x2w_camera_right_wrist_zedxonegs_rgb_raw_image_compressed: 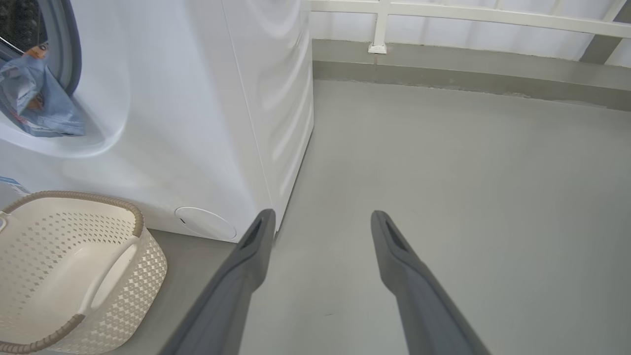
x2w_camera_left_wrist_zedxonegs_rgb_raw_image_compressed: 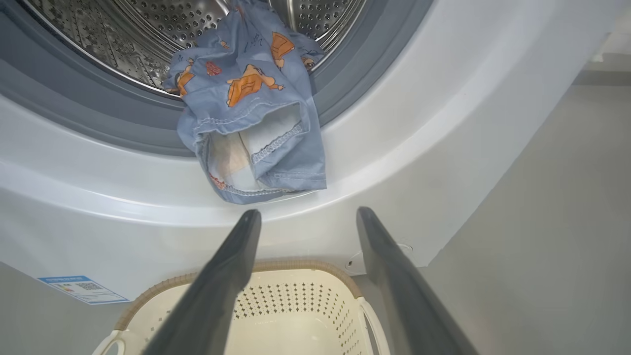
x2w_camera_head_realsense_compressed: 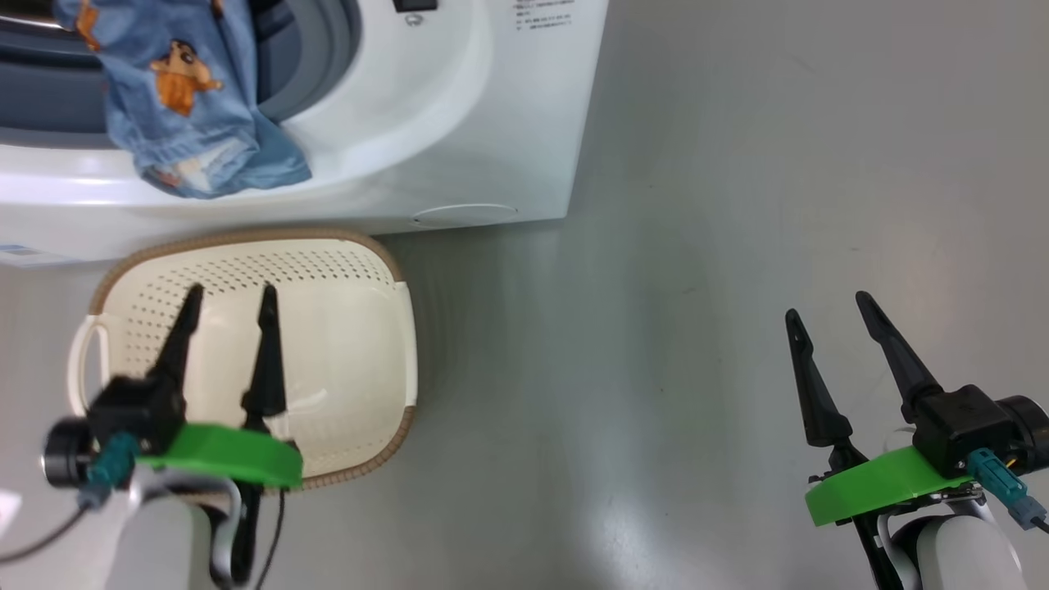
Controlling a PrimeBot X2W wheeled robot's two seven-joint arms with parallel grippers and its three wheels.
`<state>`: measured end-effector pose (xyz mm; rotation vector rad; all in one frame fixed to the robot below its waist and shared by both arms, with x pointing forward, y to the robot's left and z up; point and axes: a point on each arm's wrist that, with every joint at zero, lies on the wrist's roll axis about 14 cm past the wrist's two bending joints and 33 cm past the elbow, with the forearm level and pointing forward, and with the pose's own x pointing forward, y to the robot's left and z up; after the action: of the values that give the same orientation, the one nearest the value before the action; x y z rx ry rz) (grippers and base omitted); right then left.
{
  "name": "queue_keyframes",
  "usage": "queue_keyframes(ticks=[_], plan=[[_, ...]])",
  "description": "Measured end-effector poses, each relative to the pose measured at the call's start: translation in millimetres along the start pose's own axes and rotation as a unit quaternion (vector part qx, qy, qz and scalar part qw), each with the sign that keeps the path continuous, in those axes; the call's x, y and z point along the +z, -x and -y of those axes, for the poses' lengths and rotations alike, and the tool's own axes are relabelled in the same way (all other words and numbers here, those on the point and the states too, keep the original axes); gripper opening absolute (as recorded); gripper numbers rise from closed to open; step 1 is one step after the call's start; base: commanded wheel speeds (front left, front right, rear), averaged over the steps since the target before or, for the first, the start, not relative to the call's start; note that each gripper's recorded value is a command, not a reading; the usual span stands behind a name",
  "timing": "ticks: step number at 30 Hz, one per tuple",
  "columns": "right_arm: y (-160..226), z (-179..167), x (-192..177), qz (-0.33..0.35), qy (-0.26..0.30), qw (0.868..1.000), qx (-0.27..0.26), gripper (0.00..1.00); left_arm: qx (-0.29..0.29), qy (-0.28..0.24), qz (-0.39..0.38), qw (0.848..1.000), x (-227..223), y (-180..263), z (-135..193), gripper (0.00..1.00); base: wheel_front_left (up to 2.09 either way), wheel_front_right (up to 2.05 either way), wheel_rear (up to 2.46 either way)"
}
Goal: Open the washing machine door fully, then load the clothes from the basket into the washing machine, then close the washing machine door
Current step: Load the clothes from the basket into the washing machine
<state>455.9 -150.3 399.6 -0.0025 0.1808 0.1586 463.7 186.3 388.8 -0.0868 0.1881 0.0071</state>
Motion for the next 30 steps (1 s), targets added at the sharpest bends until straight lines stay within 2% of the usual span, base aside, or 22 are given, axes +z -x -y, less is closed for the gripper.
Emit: queue_keyframes(ticks=[7,22,30], plan=[[2,5,-9,-0.012,0.001,1.000,-0.007,1.00,0.009,0.013,-0.042,0.999,-23,-29,-5,1.00,0.00,0.00,0.00],[5,22,-20,-0.023,0.005,0.999,-0.030,1.00,0.051,0.031,-0.091,0.994,-41,-84,-30,1.00,0.00,0.00,0.00],[3,28,-22,-0.021,0.005,0.999,-0.037,1.00,0.056,0.027,-0.109,0.992,-48,-104,-34,1.00,0.00,0.00,0.00]])
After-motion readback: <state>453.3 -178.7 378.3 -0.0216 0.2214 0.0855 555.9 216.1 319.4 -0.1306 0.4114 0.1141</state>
